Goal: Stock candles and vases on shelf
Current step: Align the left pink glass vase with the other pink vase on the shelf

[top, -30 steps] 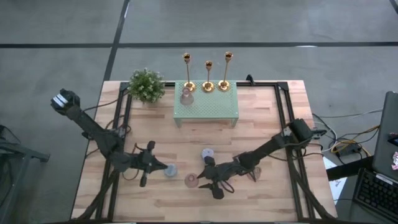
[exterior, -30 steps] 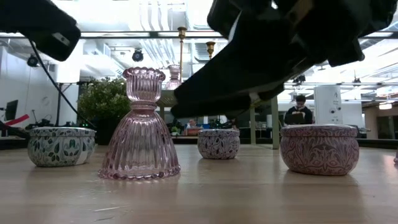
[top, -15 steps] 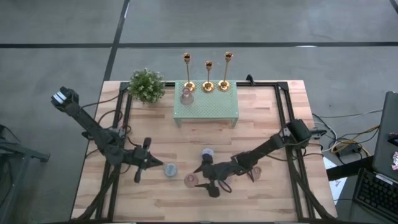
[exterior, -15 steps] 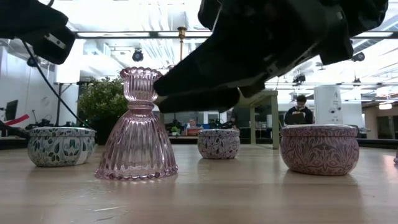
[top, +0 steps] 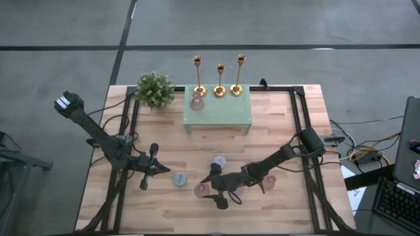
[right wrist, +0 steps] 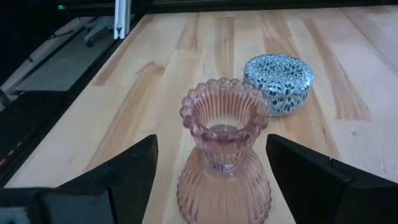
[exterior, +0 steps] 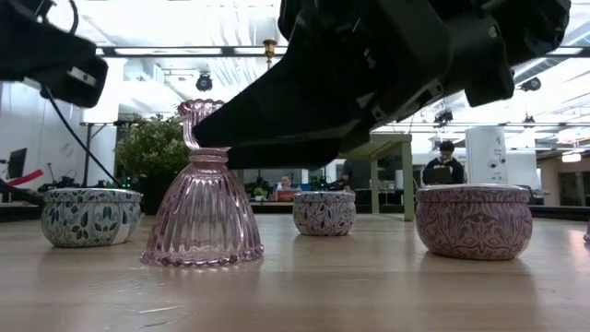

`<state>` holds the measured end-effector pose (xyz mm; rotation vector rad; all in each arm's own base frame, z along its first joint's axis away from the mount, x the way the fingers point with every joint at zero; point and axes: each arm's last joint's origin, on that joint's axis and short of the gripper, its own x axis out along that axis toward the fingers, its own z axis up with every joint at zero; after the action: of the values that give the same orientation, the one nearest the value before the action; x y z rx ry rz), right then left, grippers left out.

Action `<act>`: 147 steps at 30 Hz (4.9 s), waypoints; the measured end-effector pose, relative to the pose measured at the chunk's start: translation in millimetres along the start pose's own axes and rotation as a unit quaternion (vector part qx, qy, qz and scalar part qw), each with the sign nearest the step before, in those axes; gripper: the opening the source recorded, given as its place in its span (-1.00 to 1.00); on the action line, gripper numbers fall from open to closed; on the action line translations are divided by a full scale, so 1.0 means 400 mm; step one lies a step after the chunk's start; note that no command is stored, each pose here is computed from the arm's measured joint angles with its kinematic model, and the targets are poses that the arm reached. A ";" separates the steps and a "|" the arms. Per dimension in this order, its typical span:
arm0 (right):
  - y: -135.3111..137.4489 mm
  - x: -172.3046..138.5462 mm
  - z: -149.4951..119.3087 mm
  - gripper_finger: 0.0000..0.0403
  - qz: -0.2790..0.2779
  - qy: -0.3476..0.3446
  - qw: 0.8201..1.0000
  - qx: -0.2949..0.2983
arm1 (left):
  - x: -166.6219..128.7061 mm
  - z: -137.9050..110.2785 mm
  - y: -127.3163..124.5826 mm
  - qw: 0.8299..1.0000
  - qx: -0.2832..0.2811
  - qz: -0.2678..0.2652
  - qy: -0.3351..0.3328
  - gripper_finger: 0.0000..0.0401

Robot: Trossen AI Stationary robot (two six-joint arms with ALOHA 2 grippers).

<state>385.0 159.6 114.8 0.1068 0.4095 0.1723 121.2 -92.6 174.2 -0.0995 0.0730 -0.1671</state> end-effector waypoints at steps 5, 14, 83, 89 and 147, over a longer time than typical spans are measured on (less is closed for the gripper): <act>-0.001 0.007 -0.010 0.43 0.003 -0.009 1.000 0.001 | -0.020 -0.033 0.023 1.000 -0.006 0.002 -0.024 -0.98; 0.001 0.009 -0.001 0.45 0.007 -0.028 1.000 -0.002 | -0.024 -0.024 0.038 0.999 0.028 0.011 -0.031 -0.98; -0.016 0.003 0.039 -0.29 -0.008 -0.083 0.996 -0.010 | -0.089 -0.026 0.128 0.989 0.033 0.143 -0.015 -0.90; -0.027 -0.031 0.106 -0.29 -0.027 -0.115 0.993 -0.030 | -0.089 -0.026 0.128 0.989 0.033 0.143 -0.015 -0.90; -0.505 -0.413 0.315 -0.29 -0.339 -0.192 0.920 0.048 | -0.087 -0.024 0.126 0.990 0.032 0.139 -0.017 -0.90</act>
<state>316.1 -78.1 265.7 0.0862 0.0441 -0.5507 94.3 -38.0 161.5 -0.0276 0.0471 0.1110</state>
